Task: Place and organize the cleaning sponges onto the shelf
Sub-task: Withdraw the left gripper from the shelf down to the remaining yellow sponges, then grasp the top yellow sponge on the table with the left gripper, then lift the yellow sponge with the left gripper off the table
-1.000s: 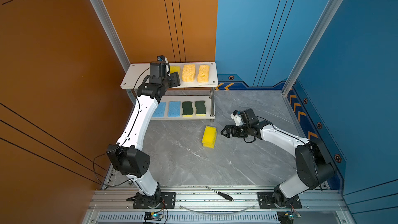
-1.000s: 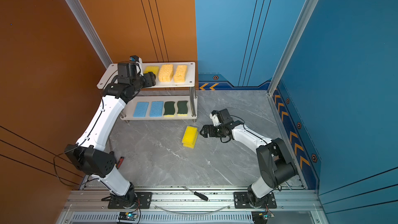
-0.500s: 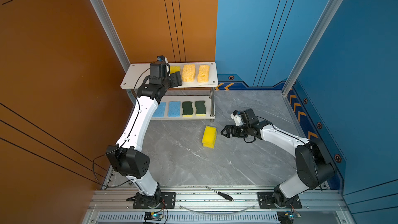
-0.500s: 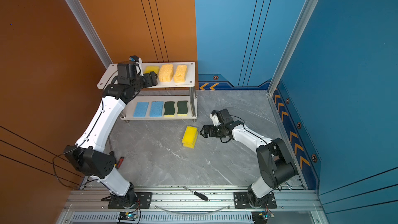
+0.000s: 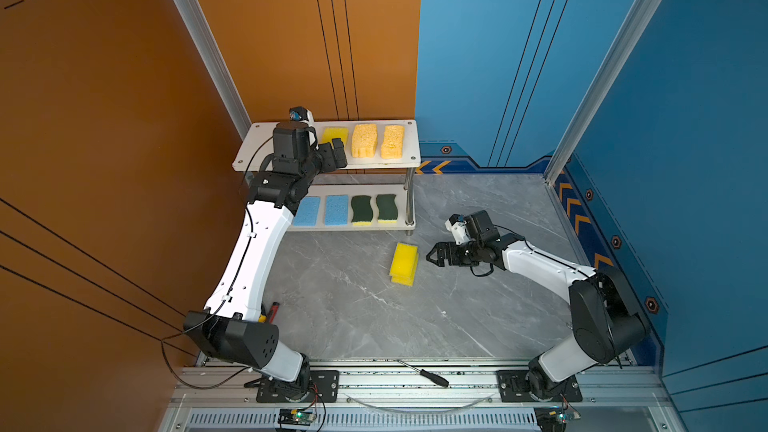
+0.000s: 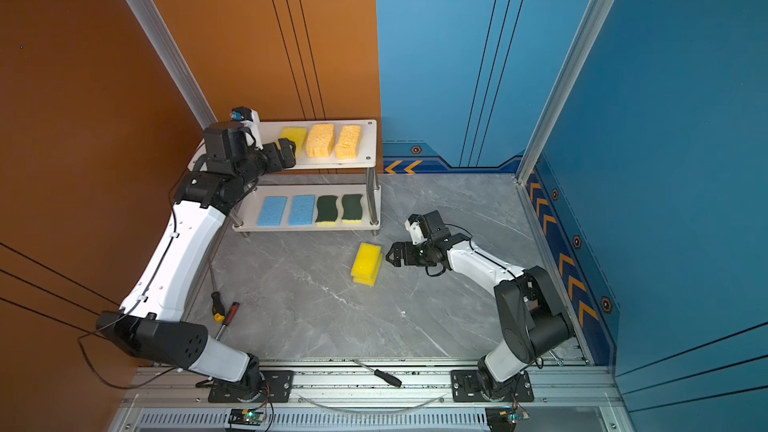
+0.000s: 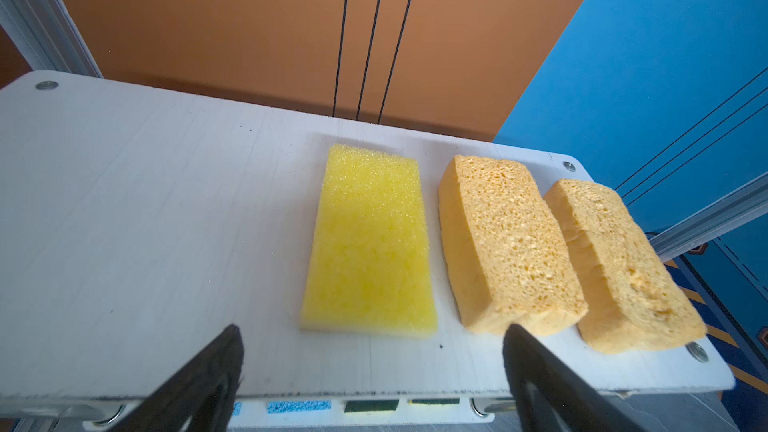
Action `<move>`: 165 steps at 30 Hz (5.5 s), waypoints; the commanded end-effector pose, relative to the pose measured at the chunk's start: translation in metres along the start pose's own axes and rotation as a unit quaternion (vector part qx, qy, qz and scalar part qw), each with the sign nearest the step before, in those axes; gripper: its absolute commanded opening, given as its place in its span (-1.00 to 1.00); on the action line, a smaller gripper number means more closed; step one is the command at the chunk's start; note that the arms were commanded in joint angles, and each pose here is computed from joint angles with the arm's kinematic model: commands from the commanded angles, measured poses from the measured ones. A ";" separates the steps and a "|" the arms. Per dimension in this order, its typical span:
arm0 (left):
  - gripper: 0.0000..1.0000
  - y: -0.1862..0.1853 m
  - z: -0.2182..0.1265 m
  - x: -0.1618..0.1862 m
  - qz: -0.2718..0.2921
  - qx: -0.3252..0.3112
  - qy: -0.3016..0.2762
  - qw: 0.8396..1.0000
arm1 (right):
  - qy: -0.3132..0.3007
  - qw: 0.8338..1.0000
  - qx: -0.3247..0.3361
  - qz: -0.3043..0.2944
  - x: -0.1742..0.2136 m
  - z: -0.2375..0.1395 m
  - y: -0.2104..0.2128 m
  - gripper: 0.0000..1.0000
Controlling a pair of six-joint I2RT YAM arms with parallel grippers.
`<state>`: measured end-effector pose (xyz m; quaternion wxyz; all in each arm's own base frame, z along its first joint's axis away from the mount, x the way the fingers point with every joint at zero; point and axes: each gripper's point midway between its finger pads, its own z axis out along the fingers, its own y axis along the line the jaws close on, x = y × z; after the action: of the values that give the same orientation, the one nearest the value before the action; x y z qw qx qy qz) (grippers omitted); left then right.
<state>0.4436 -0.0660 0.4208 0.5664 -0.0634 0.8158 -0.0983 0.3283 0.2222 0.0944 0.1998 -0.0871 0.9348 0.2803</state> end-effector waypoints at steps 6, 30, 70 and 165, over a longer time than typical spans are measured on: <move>0.95 -0.019 -0.033 0.034 0.006 0.054 0.006 0.999 | -0.026 1.000 -0.009 0.000 -0.007 -0.008 0.008 1.00; 0.95 -0.062 -0.031 0.314 0.059 0.099 0.213 0.970 | -0.036 0.999 0.031 -0.027 -0.005 -0.003 0.001 1.00; 0.96 -0.105 -0.009 0.405 0.095 0.121 0.126 0.980 | -0.051 0.998 0.016 0.018 -0.017 0.001 -0.014 1.00; 0.22 -0.123 -0.046 0.306 0.140 0.161 0.150 0.965 | -0.048 0.998 -0.014 0.041 -0.024 0.007 -0.013 1.00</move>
<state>0.3004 -0.2581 0.1846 0.4734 0.1326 0.8517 -0.1815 0.3495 0.2104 0.0872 0.2307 -0.0425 0.9292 0.2855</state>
